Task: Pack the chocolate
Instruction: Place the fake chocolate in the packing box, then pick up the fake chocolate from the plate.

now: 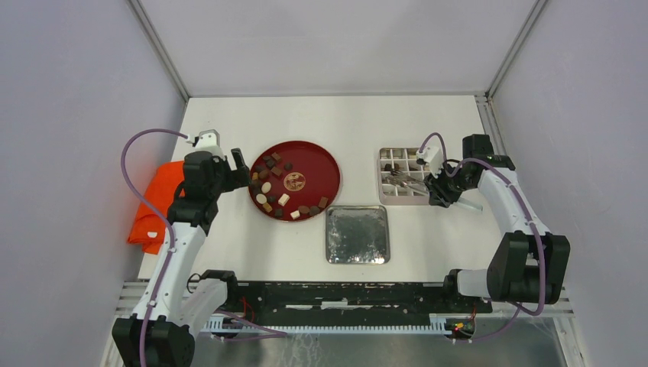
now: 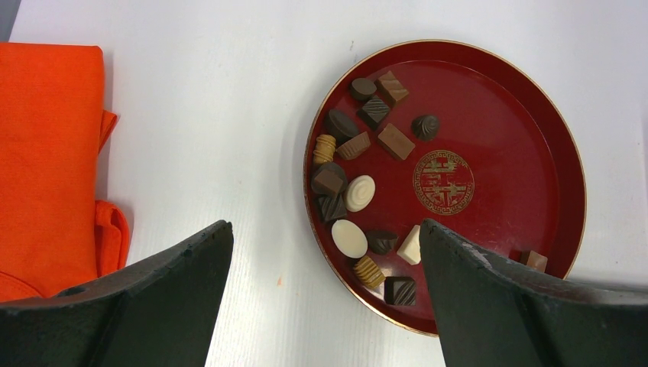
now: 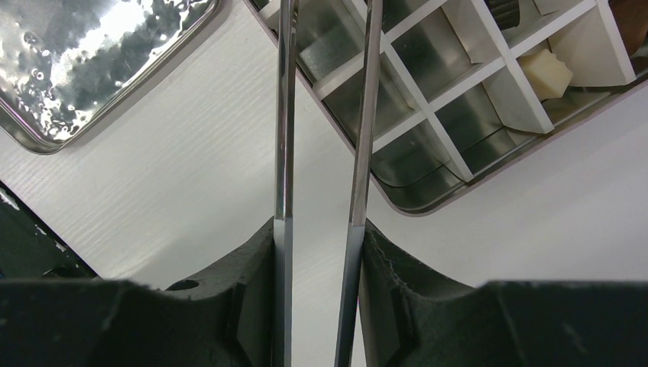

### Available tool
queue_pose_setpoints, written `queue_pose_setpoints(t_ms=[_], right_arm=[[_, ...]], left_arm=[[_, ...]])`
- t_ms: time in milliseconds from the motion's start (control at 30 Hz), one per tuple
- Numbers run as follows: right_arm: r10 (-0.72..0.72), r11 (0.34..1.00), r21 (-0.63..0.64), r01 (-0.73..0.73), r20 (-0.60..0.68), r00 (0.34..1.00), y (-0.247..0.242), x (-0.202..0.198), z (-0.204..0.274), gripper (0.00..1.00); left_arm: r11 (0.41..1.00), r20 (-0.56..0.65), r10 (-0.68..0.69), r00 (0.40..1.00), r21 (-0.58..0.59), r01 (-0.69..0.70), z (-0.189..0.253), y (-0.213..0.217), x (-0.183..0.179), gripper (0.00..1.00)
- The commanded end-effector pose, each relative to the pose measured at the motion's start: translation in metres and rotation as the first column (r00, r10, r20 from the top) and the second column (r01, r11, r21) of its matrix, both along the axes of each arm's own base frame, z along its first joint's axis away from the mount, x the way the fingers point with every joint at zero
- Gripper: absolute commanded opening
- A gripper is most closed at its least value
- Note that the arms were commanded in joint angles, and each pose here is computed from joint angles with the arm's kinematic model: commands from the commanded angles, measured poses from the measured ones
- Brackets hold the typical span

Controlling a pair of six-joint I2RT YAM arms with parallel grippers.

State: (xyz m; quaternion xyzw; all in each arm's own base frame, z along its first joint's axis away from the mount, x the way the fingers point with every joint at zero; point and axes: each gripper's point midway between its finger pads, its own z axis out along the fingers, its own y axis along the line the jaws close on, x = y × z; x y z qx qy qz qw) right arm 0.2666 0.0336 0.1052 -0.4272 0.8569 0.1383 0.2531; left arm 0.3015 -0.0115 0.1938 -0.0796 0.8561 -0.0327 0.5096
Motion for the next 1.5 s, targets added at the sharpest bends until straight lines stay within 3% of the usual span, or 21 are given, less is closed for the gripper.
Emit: queue_pose_setpoints(t_ms=[0,467,600,867,1267,1467], right_arm=[[0.006,1.0,0.028,-0.008,0.046,0.999,0.004,0.011,0.011,0.42],[0.036,0.994,0.097,-0.044,0.084,0.996,0.02,0.018,0.035,0.38],[0.079,0.982,0.16,-0.098,0.125,0.989,0.047,0.022,0.049,0.38],[0.331,0.904,0.2,-0.378,0.233,0.914,0.156,0.022,0.065,0.38],[0.63,0.759,-0.007,-0.651,0.261,0.732,0.263,0.042,0.051,0.38],[0.655,0.744,-0.067,-0.665,0.267,0.707,0.283,0.053,0.043,0.38]], left_arm=[[0.999,0.032,-0.023,0.999,0.024,0.022,0.008,0.0,0.002,0.96],[0.999,0.034,-0.022,0.999,0.024,0.021,0.009,0.0,0.002,0.96],[0.999,0.036,-0.019,0.999,0.027,0.018,0.009,0.001,0.001,0.96],[0.999,0.033,-0.008,0.999,0.033,0.007,0.008,0.003,0.002,0.96],[0.999,0.029,0.005,1.0,0.039,-0.006,0.007,0.006,0.001,0.96],[0.999,0.02,-0.014,1.0,0.032,0.014,0.004,0.002,0.002,0.95]])
